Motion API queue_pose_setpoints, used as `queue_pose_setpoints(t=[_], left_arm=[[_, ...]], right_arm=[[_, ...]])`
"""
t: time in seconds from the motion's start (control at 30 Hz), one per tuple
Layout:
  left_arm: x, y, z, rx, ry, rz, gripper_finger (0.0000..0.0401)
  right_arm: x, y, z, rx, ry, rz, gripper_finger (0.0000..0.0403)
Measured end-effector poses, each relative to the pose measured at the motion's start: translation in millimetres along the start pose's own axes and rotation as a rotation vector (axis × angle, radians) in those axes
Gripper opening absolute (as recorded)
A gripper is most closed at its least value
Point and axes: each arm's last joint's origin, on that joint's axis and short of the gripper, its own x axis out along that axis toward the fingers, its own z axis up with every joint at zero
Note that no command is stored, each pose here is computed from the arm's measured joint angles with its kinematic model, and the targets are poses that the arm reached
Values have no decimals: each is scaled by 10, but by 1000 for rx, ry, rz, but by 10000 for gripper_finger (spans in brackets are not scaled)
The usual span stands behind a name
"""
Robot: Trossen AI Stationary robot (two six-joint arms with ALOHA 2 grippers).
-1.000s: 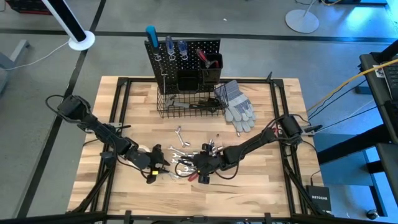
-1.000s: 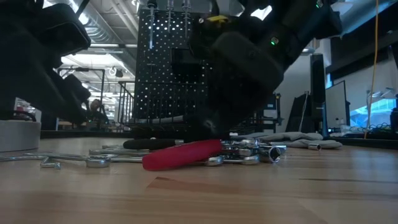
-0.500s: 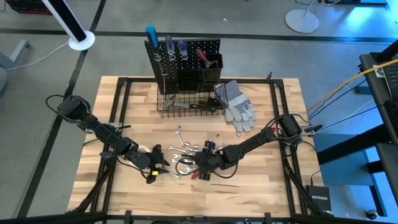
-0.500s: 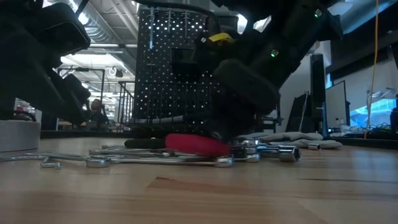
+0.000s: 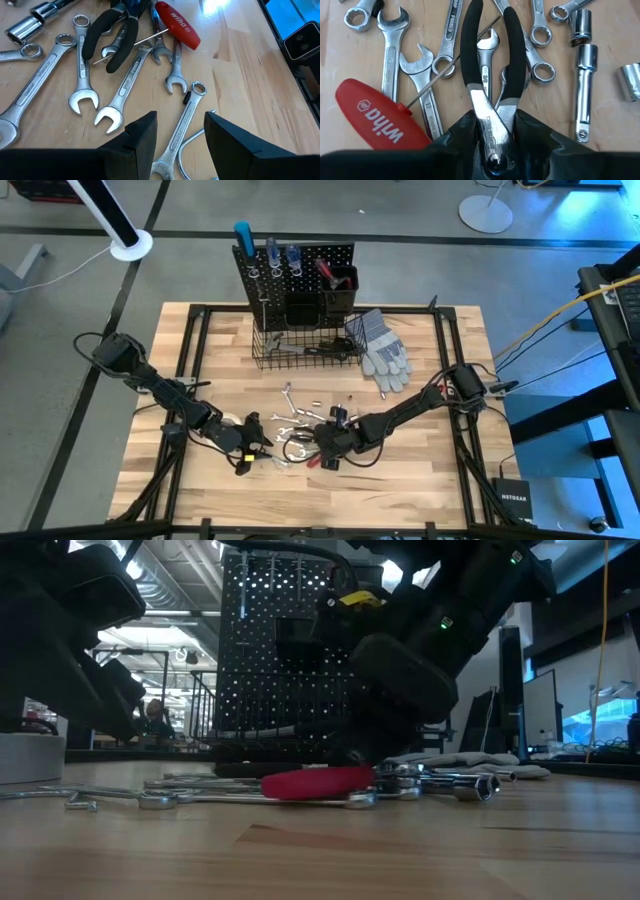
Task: Hang tools onto peg board
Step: Put the black slip-joint pliers into the right black bin on the peg board
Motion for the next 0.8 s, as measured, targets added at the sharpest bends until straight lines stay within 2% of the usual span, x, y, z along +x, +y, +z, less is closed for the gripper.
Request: queue_pose_setpoints(t=[0.2,0.47,0.8], left_arm=[[0,0,0,0,0,0,155],[0,1,0,2,0,0,155],[0,1,0,2,0,0,155]], right_arm=[[-16,0,5,-1,-7,-11,126],[-110,-11,59,7,-30,-4,97],[-115,-13,69,21,-42,-18,94]])
